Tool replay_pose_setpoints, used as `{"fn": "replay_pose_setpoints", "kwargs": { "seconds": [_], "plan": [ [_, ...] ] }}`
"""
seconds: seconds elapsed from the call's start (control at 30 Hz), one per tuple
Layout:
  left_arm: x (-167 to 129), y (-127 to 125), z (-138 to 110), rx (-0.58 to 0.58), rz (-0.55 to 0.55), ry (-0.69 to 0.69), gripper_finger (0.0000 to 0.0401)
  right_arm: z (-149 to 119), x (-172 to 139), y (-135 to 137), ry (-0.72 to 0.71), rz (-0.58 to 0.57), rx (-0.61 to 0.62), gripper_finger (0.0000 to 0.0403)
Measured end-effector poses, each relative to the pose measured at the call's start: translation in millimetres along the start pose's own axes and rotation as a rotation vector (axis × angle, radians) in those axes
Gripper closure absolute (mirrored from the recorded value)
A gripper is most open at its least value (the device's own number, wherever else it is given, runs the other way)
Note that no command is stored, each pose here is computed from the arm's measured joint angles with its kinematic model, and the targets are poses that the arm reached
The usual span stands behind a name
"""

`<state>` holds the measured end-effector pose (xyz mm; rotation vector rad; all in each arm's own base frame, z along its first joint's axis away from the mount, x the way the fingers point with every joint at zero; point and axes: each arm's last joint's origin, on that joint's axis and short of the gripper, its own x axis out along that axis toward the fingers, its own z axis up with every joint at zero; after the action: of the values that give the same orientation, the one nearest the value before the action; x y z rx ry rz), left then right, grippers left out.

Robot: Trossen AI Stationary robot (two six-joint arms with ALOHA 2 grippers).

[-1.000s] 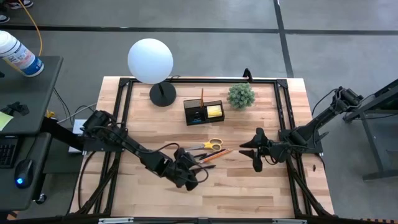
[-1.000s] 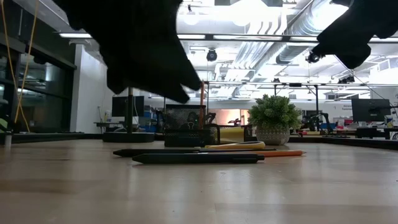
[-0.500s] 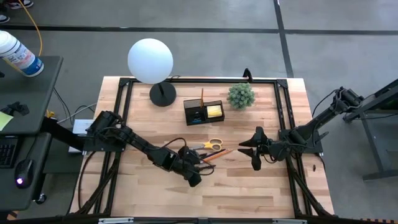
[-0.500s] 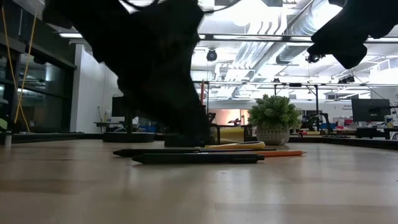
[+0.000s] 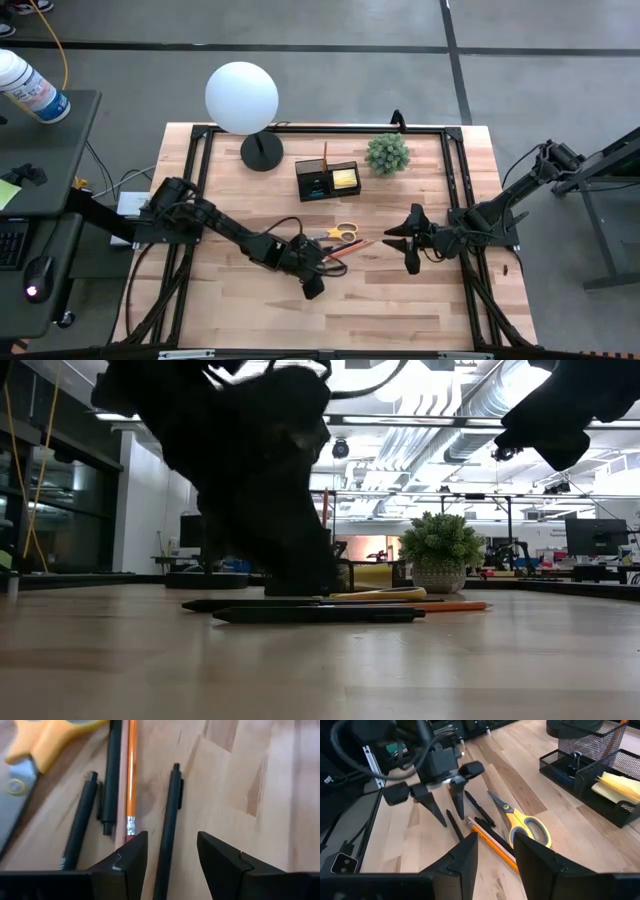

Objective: Pick and place office supplies into organizer
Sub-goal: Put the orange pencil into the desk organizer

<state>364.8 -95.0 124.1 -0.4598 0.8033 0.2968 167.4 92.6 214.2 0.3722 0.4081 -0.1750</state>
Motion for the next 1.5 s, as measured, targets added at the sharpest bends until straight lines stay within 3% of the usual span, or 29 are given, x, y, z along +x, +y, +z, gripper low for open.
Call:
{"fn": "replay_pose_setpoints", "kwargs": {
  "seconds": [1.03, 1.5],
  "plan": [
    [5.3, 3.6, -3.6, -0.085, 0.004, 0.035, 0.0243, 0.3, 0.0, 0.6, 0.003, 0.013, 0.005, 0.0279],
    [0.0, 7.2, -6.8, -0.060, 0.031, 0.108, 0.0319, 0.1, 0.0, 0.9, 0.011, 0.022, 0.001, 0.0279]
  ]
}}
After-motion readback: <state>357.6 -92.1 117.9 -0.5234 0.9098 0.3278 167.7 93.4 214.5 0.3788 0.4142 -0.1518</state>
